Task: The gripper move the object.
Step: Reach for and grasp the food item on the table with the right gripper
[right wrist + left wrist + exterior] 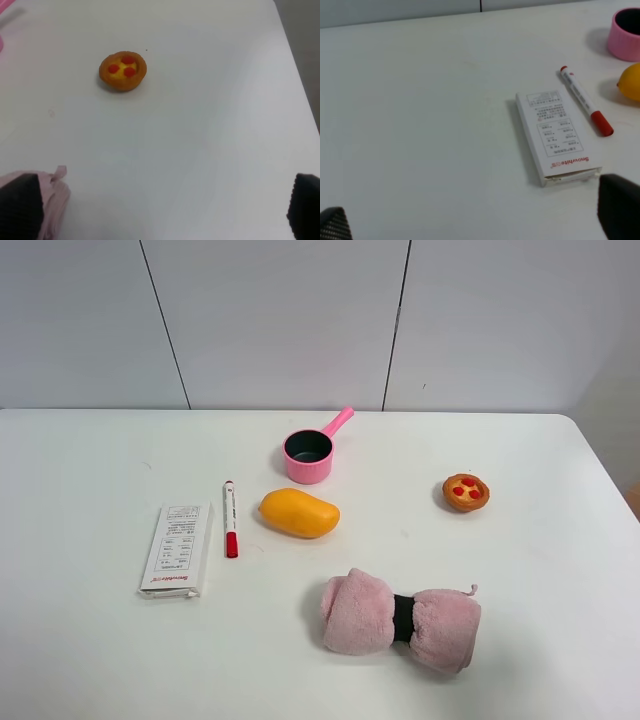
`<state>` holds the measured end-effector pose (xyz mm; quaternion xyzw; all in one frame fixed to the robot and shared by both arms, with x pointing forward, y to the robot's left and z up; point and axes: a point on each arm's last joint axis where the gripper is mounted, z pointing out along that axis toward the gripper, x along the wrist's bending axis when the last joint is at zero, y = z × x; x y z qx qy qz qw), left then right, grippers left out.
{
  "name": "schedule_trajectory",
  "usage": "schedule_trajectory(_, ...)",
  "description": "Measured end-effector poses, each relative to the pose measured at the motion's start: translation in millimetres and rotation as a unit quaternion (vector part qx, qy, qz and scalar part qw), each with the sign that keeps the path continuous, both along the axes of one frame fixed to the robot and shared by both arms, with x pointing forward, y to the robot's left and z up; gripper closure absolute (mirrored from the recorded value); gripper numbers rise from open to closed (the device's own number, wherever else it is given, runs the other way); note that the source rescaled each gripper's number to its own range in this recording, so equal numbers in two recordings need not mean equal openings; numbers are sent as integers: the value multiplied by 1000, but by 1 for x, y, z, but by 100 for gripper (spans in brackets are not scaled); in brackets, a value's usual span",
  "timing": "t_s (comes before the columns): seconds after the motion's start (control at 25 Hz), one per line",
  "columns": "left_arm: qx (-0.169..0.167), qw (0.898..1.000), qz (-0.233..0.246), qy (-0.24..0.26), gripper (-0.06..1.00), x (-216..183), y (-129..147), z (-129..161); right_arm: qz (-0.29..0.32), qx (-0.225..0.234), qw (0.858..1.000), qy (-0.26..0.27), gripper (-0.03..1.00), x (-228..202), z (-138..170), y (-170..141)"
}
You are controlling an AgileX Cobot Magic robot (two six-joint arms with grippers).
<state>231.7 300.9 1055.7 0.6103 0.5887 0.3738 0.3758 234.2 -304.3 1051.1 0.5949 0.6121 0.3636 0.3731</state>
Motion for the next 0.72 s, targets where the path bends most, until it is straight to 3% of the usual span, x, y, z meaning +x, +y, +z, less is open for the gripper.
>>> schedule_trajectory(0.44, 0, 1000, 0, 0, -6, 0, 0, 0, -3, 6, 1000, 2, -3, 1, 0, 0)
schedule_trajectory(0.72, 0, 1000, 0, 0, -6, 0, 0, 0, -13, 18, 996, 81, -3, 29, 4, 2)
